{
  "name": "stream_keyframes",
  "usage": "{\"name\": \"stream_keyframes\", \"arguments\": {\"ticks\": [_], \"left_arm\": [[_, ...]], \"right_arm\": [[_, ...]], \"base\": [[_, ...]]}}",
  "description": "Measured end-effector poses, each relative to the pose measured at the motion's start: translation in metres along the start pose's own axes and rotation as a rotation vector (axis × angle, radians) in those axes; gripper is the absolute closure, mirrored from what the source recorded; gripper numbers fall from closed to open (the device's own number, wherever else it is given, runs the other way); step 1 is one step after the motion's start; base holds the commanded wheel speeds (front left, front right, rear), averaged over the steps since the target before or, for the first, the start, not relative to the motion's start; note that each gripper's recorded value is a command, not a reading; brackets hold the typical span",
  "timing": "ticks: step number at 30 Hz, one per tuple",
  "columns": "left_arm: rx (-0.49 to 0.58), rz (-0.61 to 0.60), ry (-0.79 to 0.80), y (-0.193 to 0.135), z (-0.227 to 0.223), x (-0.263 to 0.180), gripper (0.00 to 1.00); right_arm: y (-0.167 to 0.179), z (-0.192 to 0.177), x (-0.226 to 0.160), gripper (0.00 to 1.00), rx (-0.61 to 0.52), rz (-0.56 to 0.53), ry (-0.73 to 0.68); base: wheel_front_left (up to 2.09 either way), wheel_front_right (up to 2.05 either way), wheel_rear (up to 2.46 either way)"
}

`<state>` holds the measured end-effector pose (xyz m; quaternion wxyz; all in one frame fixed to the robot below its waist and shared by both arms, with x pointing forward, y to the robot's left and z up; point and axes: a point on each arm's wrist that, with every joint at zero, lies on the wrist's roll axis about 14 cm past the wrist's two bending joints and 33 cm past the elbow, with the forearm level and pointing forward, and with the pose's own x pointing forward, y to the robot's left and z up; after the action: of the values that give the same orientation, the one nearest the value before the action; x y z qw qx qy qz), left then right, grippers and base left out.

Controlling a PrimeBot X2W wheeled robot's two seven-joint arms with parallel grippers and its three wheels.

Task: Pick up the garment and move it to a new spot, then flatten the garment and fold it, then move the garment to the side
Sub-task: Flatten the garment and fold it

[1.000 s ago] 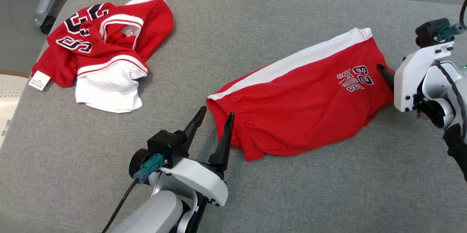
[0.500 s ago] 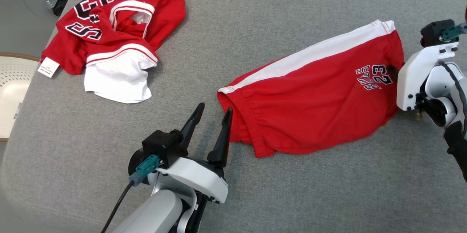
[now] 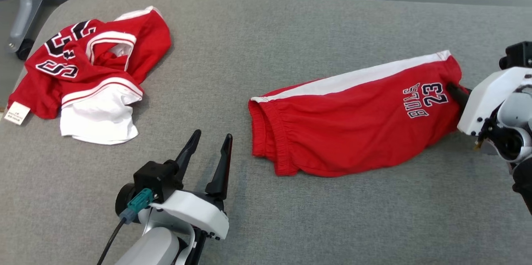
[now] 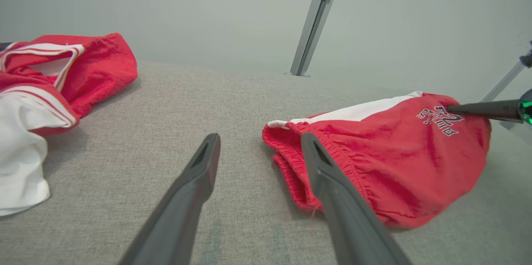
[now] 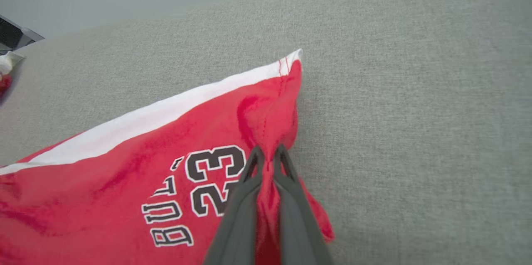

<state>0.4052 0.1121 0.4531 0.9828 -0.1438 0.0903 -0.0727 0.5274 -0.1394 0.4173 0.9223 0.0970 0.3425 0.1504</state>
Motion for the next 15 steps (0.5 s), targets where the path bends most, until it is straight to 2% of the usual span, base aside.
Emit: {"name": "stream_keyframes", "arguments": {"ticks": [6, 11, 13, 15], "left_arm": [[0.014, -0.06, -0.018, -0.015, 0.002, -0.007, 0.0], [0.024, -0.069, -0.014, -0.018, -0.003, -0.019, 0.0], [0.025, -0.063, -0.015, -0.017, -0.003, -0.024, 0.0], [0.025, -0.057, -0.028, -0.017, 0.0, -0.025, 0.0]], "right_arm": [[-0.046, -0.012, -0.038, 1.0, 0.104, -0.102, -0.061], [-0.086, -0.002, -0.065, 1.0, 0.113, -0.21, -0.134], [-0.08, 0.008, -0.066, 1.0, 0.083, -0.201, -0.166], [-0.06, 0.023, -0.062, 1.0, 0.025, -0.158, -0.194]], "base": [[0.0, 0.0, 0.0], [0.0, 0.0, 0.0], [0.0, 0.0, 0.0], [0.0, 0.0, 0.0]]}}
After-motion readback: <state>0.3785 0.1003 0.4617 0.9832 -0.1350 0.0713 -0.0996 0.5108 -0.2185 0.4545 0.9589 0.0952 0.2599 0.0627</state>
